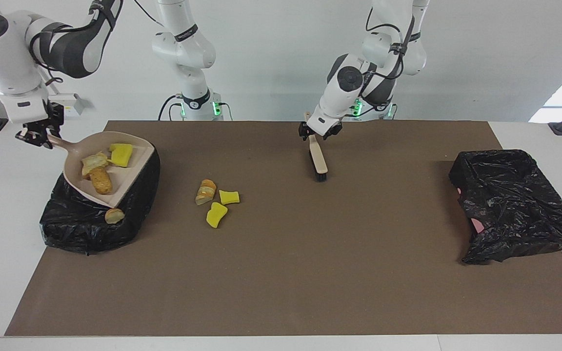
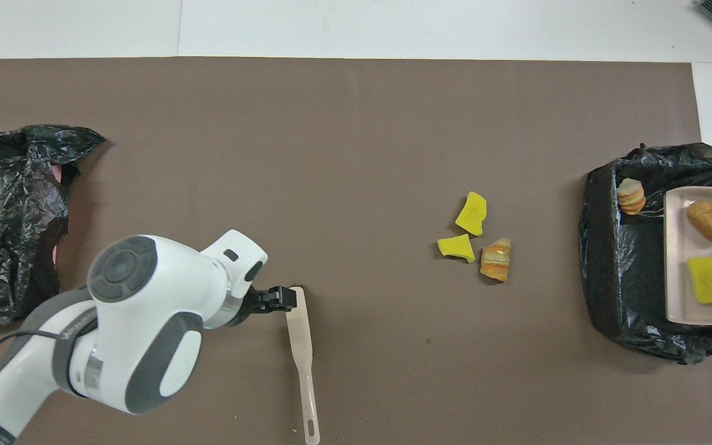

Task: Sweep and dump trash in bin
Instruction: 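Tip the dustpan over the trash bag with the right gripper, then return the dustpan to the table center and release it with the right gripper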

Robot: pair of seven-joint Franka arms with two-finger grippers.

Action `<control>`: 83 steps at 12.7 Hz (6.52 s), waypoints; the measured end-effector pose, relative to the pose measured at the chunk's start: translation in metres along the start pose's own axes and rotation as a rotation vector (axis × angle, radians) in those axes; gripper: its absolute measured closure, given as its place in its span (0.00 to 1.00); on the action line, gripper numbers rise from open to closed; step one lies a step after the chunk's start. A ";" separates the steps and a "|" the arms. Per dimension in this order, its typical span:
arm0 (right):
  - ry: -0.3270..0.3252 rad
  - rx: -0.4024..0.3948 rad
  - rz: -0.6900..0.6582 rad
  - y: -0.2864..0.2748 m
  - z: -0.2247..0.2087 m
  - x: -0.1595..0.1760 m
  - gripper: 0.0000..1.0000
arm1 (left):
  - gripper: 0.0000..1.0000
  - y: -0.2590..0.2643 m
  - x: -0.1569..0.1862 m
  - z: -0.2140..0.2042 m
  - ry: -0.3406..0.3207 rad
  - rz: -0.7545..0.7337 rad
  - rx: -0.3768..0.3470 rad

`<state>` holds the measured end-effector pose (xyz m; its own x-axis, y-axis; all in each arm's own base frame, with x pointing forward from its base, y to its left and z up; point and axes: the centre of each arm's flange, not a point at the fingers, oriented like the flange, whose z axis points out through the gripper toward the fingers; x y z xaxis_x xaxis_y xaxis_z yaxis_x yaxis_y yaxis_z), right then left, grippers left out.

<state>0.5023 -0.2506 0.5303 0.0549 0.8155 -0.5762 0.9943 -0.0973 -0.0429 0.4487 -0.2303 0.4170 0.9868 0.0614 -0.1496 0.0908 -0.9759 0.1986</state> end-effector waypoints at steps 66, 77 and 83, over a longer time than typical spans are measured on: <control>0.529 0.524 1.375 0.019 -0.251 0.631 0.14 | 0.00 -0.168 0.087 -0.206 0.052 0.137 0.192; 0.467 0.486 1.221 -0.118 -0.332 0.567 0.00 | 0.00 -0.168 0.087 -0.206 0.052 0.137 0.192; 0.456 0.475 1.130 -0.246 -0.271 0.644 0.00 | 0.00 -0.166 0.086 -0.206 0.052 0.140 0.192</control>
<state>0.3178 0.4536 0.3911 0.9520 0.2609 -0.1602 0.2551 -0.9653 -0.0562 0.5464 -0.0200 0.5706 0.9940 -0.0717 -0.0828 -0.0699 -0.9972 0.0253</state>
